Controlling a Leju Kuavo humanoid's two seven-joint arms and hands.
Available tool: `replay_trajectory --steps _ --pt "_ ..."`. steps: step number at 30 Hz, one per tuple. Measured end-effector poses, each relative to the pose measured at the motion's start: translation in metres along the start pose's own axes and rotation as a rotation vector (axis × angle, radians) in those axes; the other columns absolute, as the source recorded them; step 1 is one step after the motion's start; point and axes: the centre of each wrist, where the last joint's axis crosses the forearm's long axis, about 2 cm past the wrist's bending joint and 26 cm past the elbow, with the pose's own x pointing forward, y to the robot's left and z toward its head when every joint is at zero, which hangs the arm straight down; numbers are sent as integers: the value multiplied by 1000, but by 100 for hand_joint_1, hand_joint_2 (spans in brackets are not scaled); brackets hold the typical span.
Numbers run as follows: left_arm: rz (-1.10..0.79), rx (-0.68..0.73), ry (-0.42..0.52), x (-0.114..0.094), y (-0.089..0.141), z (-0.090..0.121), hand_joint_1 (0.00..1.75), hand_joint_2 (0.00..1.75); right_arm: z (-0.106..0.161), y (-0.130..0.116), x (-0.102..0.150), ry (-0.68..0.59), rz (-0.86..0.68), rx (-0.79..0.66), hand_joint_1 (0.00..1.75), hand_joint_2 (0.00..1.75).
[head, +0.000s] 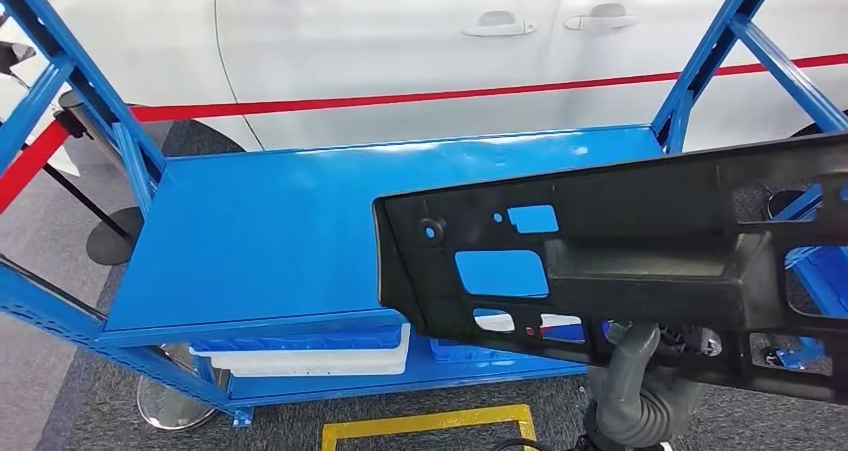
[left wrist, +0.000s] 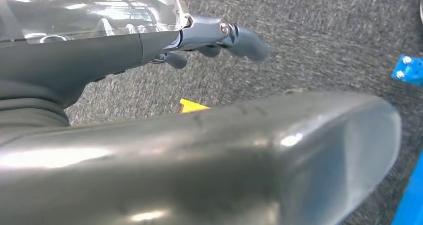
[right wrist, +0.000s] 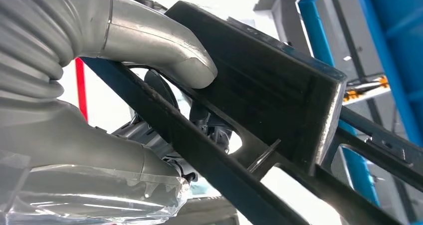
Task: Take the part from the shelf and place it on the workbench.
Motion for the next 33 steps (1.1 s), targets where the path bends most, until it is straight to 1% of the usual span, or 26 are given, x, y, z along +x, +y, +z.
replay_trajectory --steps 12,25,33 --pt "6 -12 15 -3 -8 4 0 0 29 -24 14 104 50 -68 175 175" --pt "-15 -32 15 -1 -9 3 0 0 35 -29 22 118 83 -131 175 175" --pt "-26 -41 6 2 -9 1 0 0 35 -31 26 109 98 -155 175 175"
